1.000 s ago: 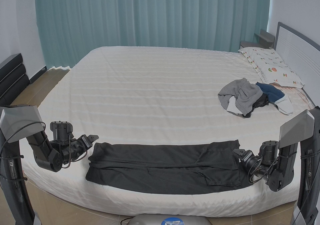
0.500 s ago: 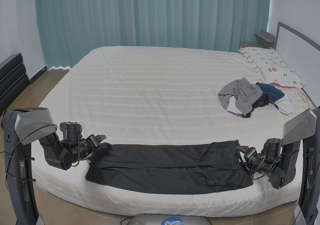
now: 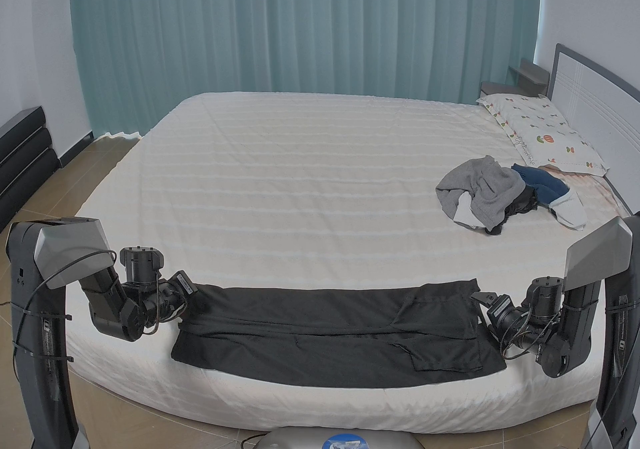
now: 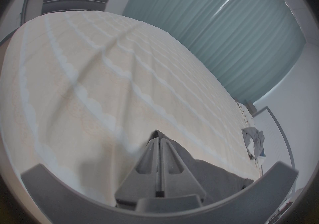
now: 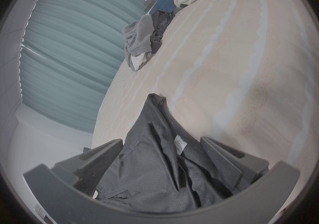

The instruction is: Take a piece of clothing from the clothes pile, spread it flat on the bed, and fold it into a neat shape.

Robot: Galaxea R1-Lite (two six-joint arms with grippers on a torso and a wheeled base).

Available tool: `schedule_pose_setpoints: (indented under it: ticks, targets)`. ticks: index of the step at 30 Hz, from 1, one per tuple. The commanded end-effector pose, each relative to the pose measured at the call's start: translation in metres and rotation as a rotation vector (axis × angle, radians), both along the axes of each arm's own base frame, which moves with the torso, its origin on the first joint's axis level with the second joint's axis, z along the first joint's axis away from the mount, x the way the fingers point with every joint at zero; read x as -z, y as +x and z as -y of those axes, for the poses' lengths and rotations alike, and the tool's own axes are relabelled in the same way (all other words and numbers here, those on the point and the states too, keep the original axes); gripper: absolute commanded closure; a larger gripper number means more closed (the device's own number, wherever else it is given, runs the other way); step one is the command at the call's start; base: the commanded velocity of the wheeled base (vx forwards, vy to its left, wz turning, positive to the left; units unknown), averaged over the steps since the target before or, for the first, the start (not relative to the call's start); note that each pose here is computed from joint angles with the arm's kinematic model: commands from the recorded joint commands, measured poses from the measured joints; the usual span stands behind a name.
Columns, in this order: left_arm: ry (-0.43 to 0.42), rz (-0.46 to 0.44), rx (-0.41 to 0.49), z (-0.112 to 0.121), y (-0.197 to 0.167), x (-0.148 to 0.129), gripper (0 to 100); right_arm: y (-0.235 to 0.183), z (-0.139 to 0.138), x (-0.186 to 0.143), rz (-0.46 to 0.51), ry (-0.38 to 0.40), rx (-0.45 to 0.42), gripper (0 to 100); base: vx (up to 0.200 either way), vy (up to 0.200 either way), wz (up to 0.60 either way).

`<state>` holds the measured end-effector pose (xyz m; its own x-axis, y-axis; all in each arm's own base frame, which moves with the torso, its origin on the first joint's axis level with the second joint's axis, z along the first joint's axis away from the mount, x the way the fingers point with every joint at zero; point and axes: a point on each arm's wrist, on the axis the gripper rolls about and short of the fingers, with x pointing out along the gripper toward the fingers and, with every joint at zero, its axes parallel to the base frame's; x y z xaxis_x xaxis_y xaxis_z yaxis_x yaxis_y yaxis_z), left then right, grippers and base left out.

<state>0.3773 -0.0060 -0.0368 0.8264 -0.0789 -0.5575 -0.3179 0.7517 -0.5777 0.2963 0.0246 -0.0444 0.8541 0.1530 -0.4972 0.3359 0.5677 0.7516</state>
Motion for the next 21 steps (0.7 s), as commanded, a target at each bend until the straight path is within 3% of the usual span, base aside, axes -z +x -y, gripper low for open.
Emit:
schedule_pose_setpoints:
  ticks: [1, 14, 15, 21]
  targets:
    - [-0.007, 0.003, -0.031, -0.007, 0.001, 0.000, 100, 0.000, -0.001, 0.000, 0.007, 0.000, -0.004, 0, 0.000, 0.000, 0.00]
    - [-0.001, -0.002, -0.021, -0.006, -0.001, 0.000, 100, 0.000, -0.001, -0.001, 0.010, 0.004, -0.003, 0, 0.000, 0.000, 0.00]
    - [-0.001, -0.004, -0.021, -0.006, -0.002, 0.000, 0, 0.000, 0.000, -0.002, 0.012, 0.007, 0.001, 0, 0.000, 0.000, 0.00]
    - [-0.007, 0.011, -0.026, -0.008, -0.001, -0.006, 0, 0.002, 0.009, -0.018, 0.056, 0.053, 0.048, 0, 0.000, 0.000, 0.00]
